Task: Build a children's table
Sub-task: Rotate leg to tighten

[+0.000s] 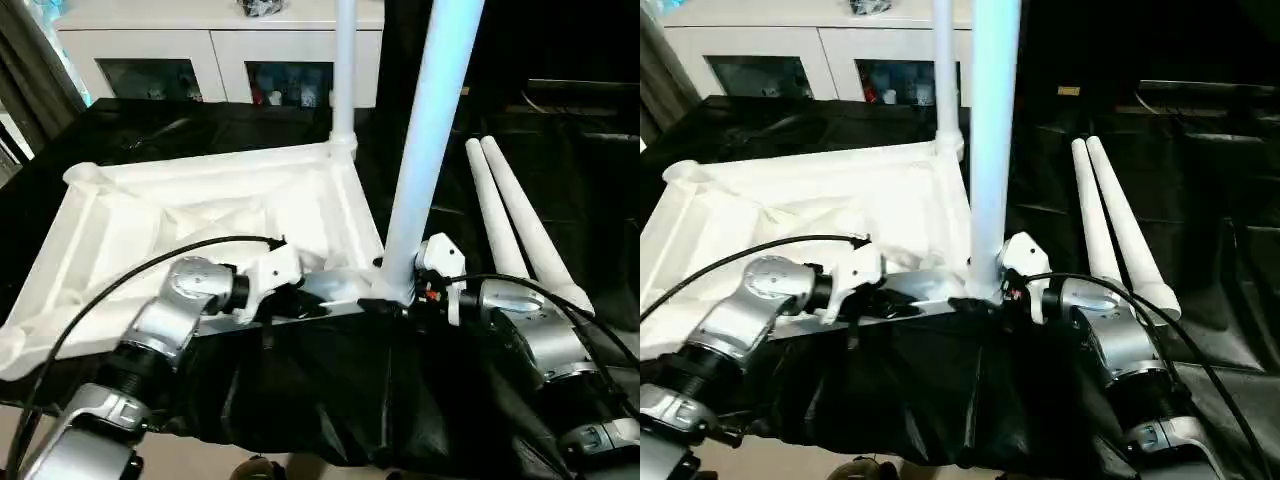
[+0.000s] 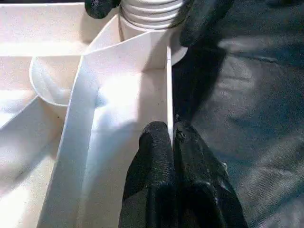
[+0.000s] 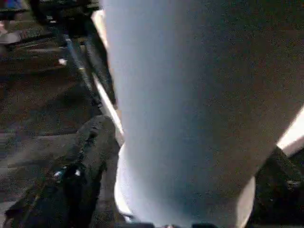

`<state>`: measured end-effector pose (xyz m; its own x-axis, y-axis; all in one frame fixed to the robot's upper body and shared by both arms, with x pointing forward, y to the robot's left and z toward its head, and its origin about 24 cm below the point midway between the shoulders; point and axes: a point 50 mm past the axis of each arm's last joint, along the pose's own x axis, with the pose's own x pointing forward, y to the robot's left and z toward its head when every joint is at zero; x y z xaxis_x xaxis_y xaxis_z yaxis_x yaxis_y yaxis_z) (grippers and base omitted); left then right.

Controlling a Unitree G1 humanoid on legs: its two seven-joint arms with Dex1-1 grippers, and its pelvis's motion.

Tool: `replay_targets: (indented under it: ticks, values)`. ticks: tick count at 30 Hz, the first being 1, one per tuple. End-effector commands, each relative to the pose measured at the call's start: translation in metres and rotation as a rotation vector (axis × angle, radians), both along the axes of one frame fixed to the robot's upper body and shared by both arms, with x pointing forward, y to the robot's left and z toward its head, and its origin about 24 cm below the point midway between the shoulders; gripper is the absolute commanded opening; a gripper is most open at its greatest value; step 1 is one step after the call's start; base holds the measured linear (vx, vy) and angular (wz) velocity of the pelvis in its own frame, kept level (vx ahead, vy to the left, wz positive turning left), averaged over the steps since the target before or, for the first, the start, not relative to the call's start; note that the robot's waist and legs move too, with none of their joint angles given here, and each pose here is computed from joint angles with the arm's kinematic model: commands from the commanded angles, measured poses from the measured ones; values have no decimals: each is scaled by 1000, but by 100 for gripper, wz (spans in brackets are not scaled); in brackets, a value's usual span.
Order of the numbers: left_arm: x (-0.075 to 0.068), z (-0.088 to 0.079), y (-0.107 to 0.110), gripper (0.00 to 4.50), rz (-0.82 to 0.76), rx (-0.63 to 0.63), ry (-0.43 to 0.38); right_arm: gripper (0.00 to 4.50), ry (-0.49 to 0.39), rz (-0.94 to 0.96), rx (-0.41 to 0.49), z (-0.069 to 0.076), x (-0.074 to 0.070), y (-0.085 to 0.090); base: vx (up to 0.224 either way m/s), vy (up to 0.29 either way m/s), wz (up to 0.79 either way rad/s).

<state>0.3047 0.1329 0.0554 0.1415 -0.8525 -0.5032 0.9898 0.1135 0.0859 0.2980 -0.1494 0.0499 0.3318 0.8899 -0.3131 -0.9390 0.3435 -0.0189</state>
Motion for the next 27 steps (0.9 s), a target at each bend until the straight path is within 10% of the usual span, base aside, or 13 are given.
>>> replay_targets:
  ticks: [1, 17, 27]
  values:
    - [3, 7, -1, 0, -28, 1, -29, 340, 32, 81, -13, -3, -6, 8, 0, 0, 0]
    - [16, 5, -24, 0, 131, -9, -93, 273, 16, -312, 50, -15, 11, 19, 0, 0, 0]
    - [23, 8, -97, 0, 290, -67, -172, 272, 4, -799, 79, -26, 33, 62, 0, 0, 0]
